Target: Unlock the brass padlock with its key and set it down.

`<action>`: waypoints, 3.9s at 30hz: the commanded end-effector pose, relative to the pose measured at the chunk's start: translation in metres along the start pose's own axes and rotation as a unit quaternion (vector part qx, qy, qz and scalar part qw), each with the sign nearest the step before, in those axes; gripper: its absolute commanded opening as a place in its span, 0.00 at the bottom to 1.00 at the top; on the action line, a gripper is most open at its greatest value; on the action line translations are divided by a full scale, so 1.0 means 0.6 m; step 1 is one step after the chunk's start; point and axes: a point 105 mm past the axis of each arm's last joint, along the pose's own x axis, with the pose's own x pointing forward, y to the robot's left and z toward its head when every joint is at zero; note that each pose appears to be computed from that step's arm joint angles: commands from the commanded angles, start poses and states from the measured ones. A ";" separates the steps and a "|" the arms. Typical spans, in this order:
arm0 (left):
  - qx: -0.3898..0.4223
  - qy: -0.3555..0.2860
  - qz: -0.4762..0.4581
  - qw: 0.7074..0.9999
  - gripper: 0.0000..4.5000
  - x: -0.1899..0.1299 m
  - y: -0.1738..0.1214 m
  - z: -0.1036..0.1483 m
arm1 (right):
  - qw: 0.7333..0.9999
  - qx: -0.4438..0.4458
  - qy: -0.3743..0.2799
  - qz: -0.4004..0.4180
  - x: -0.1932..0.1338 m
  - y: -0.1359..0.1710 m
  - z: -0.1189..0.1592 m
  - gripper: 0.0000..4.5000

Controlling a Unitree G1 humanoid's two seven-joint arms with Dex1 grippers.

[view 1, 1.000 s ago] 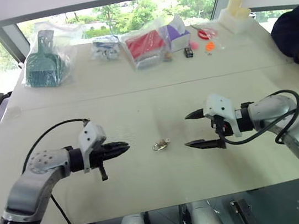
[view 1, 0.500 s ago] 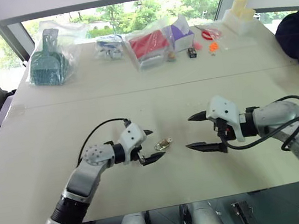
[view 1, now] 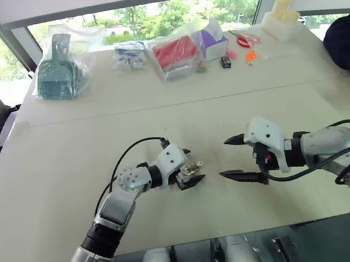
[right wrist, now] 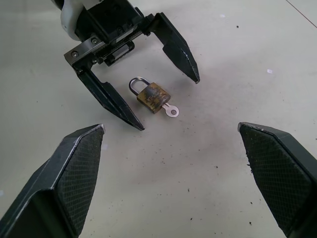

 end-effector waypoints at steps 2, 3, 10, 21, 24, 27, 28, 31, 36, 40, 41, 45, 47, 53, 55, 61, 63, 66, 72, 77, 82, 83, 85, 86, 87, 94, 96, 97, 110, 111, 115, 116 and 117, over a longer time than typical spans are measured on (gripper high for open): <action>0.000 0.021 -0.002 1.000 0.59 -0.016 0.004 -0.012 | 1.000 -0.026 -0.010 -0.014 -0.014 -0.002 0.018 1.00; -0.001 0.023 -0.003 1.000 0.50 -0.020 0.004 -0.012 | 1.000 -0.026 -0.010 -0.014 -0.014 -0.002 0.018 1.00; -0.019 0.046 -0.007 0.999 0.17 -0.062 0.007 -0.021 | 0.999 -0.031 -0.014 -0.011 -0.008 -0.007 0.022 1.00; 0.000 -0.005 -0.084 0.996 0.17 -0.158 0.110 0.079 | 0.982 -0.178 -0.053 -0.048 0.062 -0.044 0.065 1.00; 0.030 -0.016 -0.099 0.995 0.17 -0.154 0.140 0.117 | 0.958 -0.273 -0.073 -0.049 0.095 -0.042 0.089 1.00; 0.049 -0.023 -0.112 0.992 0.17 -0.141 0.153 0.136 | 0.932 -0.344 -0.086 -0.075 0.118 -0.052 0.108 1.00; 0.053 -0.024 -0.117 0.991 0.17 -0.137 0.155 0.139 | 0.924 -0.363 -0.090 -0.083 0.124 -0.055 0.114 1.00; 0.067 -0.022 -0.129 0.989 0.17 -0.125 0.157 0.142 | 0.902 -0.405 -0.111 -0.100 0.136 -0.057 0.136 1.00; 0.077 -0.005 -0.134 0.988 0.17 -0.114 0.159 0.121 | 0.881 -0.444 -0.121 -0.111 0.142 -0.057 0.148 1.00; 0.081 -0.002 -0.131 0.988 0.17 -0.110 0.162 0.113 | 0.879 -0.445 -0.131 -0.106 0.145 -0.050 0.151 0.88; 0.083 -0.003 -0.130 0.988 0.17 -0.109 0.162 0.113 | 0.879 -0.445 -0.133 -0.105 0.146 -0.048 0.152 0.81; 0.085 -0.006 -0.129 0.988 0.17 -0.107 0.162 0.116 | 0.878 -0.448 -0.136 -0.102 0.149 -0.042 0.155 0.36; 0.082 -0.010 -0.130 0.988 0.17 -0.106 0.161 0.118 | 0.878 -0.449 -0.132 -0.095 0.155 -0.039 0.150 0.14; 0.081 -0.005 -0.128 0.988 0.17 -0.109 0.161 0.113 | 0.888 -0.438 -0.115 -0.077 0.153 -0.037 0.135 0.01; 0.083 -0.001 -0.125 0.989 0.17 -0.111 0.162 0.110 | 0.886 -0.441 -0.113 -0.087 0.147 -0.045 0.137 0.12; 0.084 0.001 -0.125 0.989 0.17 -0.114 0.163 0.110 | 0.877 -0.463 -0.090 -0.090 0.145 -0.052 0.130 0.72; 0.084 0.000 -0.126 0.989 0.17 -0.114 0.163 0.110 | 0.875 -0.468 -0.087 -0.088 0.146 -0.051 0.128 0.72; 0.081 -0.007 -0.128 0.988 0.17 -0.112 0.163 0.116 | 0.872 -0.472 -0.093 -0.088 0.154 -0.045 0.127 0.72; 0.082 -0.010 -0.131 0.988 0.17 -0.111 0.161 0.118 | 0.868 -0.479 -0.095 -0.087 0.167 -0.044 0.122 0.54; 0.083 -0.011 -0.132 0.988 0.17 -0.110 0.159 0.119 | 0.864 -0.485 -0.098 -0.091 0.172 -0.047 0.123 0.01; 0.087 -0.012 -0.133 0.987 0.17 -0.111 0.156 0.122 | 0.867 -0.479 -0.104 -0.088 0.175 -0.048 0.128 0.01; 0.091 -0.013 -0.133 0.987 0.17 -0.111 0.155 0.123 | 0.871 -0.473 -0.105 -0.087 0.176 -0.048 0.129 0.01; 0.107 -0.014 -0.130 0.986 0.17 -0.110 0.154 0.125 | 0.883 -0.451 -0.105 -0.079 0.178 -0.049 0.130 0.01; 0.128 -0.016 -0.129 0.983 0.17 -0.109 0.152 0.126 | 0.893 -0.434 -0.101 -0.067 0.180 -0.049 0.128 0.01; 0.143 -0.018 -0.128 0.981 0.17 -0.108 0.151 0.128 | 0.899 -0.422 -0.097 -0.058 0.181 -0.049 0.126 0.01; 0.306 -0.045 -0.103 0.945 0.17 -0.101 0.138 0.141 | 0.967 -0.234 -0.093 0.051 0.182 -0.033 0.138 0.01; 0.349 -0.052 -0.100 0.930 0.17 -0.101 0.134 0.146 | 0.972 -0.208 -0.085 0.068 0.181 -0.030 0.139 0.01; 0.361 -0.055 -0.101 0.926 0.17 -0.101 0.132 0.147 | 0.973 -0.203 -0.084 0.070 0.181 -0.029 0.140 0.01; 0.092 -0.055 -0.115 0.988 0.17 -0.126 0.165 0.132 | 0.835 -0.530 -0.116 -0.088 0.161 -0.051 0.132 0.63; 0.092 -0.053 -0.114 0.988 0.17 -0.126 0.166 0.133 | 0.830 -0.537 -0.121 -0.091 0.158 -0.050 0.130 0.73; 0.083 -0.050 -0.124 0.988 0.17 -0.131 0.164 0.136 | 0.807 -0.559 -0.150 -0.114 0.150 -0.049 0.141 0.99; 0.080 -0.051 -0.129 0.987 0.17 -0.132 0.162 0.138 | 0.803 -0.563 -0.158 -0.119 0.150 -0.048 0.146 0.99; 0.077 -0.052 -0.132 0.987 0.17 -0.132 0.161 0.140 | 0.800 -0.565 -0.162 -0.120 0.151 -0.048 0.148 0.99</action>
